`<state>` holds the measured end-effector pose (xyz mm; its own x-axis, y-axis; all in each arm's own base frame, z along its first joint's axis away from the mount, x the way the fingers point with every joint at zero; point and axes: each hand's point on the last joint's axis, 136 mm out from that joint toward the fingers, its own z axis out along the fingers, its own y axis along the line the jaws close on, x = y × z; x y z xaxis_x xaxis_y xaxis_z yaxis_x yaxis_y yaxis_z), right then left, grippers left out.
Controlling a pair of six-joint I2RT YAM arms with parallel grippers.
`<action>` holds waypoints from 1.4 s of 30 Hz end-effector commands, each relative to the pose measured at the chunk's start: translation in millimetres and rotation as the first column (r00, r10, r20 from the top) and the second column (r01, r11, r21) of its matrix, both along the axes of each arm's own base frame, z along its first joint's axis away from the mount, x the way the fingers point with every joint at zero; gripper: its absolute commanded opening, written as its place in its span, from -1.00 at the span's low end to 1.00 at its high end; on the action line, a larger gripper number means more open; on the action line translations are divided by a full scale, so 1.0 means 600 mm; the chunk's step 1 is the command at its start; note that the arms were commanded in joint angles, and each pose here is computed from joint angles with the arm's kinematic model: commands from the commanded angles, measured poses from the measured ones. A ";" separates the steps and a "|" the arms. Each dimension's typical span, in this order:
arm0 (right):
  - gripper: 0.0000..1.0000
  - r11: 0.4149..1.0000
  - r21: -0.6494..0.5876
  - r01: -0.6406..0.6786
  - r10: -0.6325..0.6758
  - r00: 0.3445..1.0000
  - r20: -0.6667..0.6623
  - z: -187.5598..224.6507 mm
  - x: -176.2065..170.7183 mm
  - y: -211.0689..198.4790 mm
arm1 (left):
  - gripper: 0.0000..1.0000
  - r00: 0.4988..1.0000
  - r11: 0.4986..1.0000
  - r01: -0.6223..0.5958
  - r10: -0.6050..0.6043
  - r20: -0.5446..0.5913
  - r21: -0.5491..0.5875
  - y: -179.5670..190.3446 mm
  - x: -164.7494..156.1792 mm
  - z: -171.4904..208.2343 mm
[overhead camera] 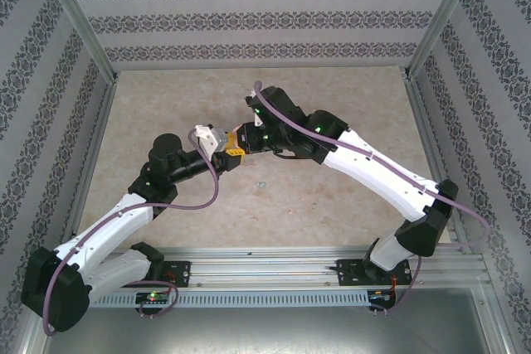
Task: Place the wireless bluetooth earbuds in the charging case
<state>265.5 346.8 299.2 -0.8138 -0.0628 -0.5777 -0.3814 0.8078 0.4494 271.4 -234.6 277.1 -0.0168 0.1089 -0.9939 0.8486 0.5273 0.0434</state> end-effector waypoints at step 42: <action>-0.21 0.987 0.160 0.002 -0.003 1.000 0.006 0.075 -0.026 -0.034 | -0.82 1.000 0.998 -0.027 0.027 -0.010 -0.061 -0.001 0.007 0.010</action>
